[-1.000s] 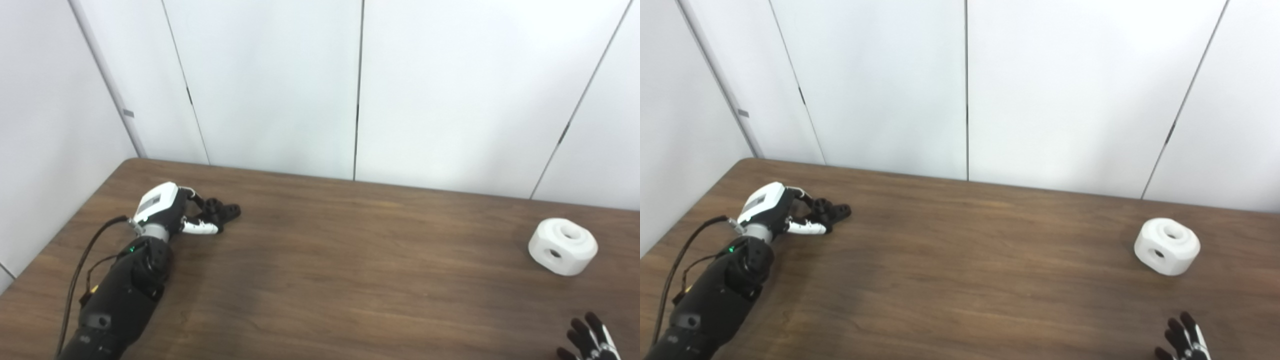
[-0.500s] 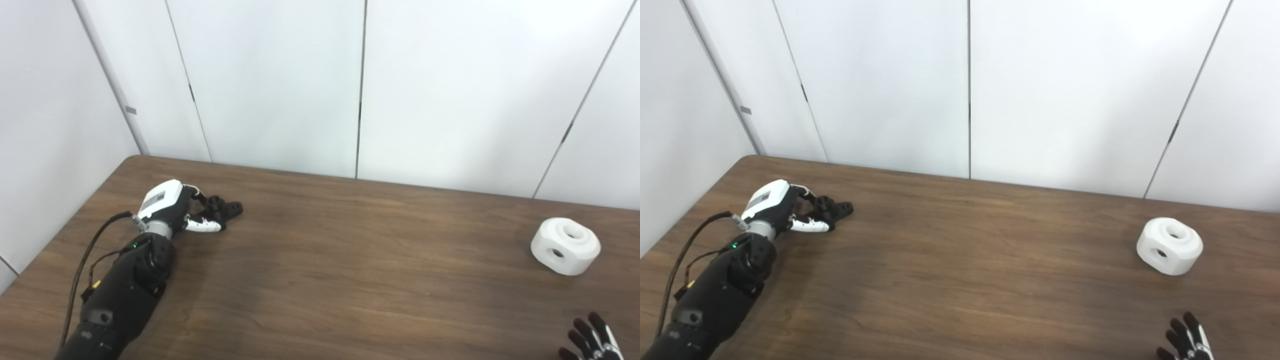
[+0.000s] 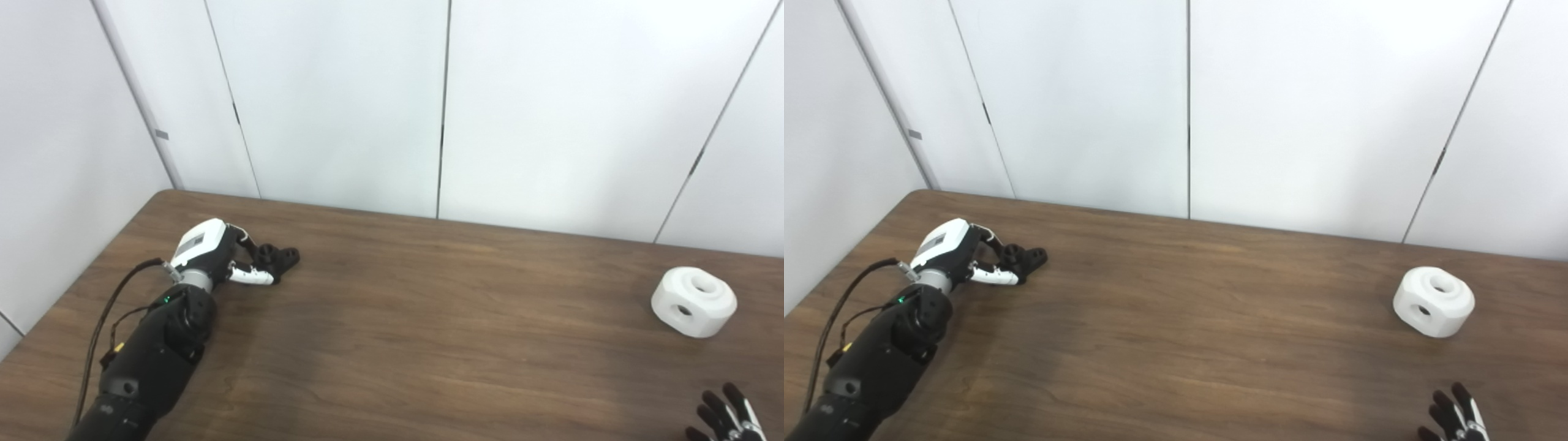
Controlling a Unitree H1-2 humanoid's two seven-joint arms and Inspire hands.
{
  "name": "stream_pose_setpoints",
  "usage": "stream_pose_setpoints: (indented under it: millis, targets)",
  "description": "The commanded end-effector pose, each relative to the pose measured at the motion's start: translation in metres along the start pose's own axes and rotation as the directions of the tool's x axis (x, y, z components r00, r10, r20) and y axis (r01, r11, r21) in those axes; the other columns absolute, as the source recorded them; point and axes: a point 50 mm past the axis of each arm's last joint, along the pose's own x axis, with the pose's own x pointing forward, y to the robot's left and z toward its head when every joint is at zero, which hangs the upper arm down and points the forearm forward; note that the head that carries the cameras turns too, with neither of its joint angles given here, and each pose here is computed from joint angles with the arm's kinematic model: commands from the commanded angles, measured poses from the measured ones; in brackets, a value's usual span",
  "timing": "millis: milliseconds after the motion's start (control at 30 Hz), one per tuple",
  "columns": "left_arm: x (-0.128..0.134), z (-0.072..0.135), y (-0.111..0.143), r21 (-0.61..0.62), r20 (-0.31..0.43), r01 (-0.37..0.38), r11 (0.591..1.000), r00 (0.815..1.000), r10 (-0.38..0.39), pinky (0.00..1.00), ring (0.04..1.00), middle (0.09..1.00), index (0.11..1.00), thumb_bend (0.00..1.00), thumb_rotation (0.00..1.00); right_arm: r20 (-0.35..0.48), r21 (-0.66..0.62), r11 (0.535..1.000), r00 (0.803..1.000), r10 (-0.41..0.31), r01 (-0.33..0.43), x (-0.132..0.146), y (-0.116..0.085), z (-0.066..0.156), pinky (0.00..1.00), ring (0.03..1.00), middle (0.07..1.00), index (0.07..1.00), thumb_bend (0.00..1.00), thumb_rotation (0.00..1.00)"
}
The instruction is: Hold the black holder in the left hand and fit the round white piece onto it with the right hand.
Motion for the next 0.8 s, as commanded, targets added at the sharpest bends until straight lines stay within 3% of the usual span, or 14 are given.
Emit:
stream_pose_setpoints:
  millis: [0, 400, 767]
  targets:
    - [0.006, 0.007, 0.023, 0.008, 0.045, -0.067, 0.998, 0.997, 0.067, 1.00, 0.882, 0.752, 0.484, 0.52, 0.05, 0.034, -0.015, 1.000, 0.999, -0.003, 0.004, -0.001, -0.005, 0.008, 0.85, 0.940, 0.948, 0.987, 0.66, 1.00]
    - [0.001, 0.006, 0.017, -0.018, 0.065, -0.039, 0.999, 0.997, 0.040, 0.94, 0.903, 0.763, 0.486, 0.52, 0.05, 0.031, -0.012, 1.000, 1.000, 0.001, 0.000, -0.001, -0.004, 0.007, 0.85, 0.926, 0.941, 0.974, 0.67, 1.00]
    - [-0.024, 0.031, 0.005, -0.004, 0.145, 0.043, 0.999, 0.989, -0.042, 0.91, 0.896, 0.776, 0.487, 0.52, 0.04, 0.017, -0.029, 1.000, 1.000, 0.002, -0.002, 0.003, 0.001, 0.008, 0.83, 0.908, 0.920, 0.956, 0.68, 1.00]
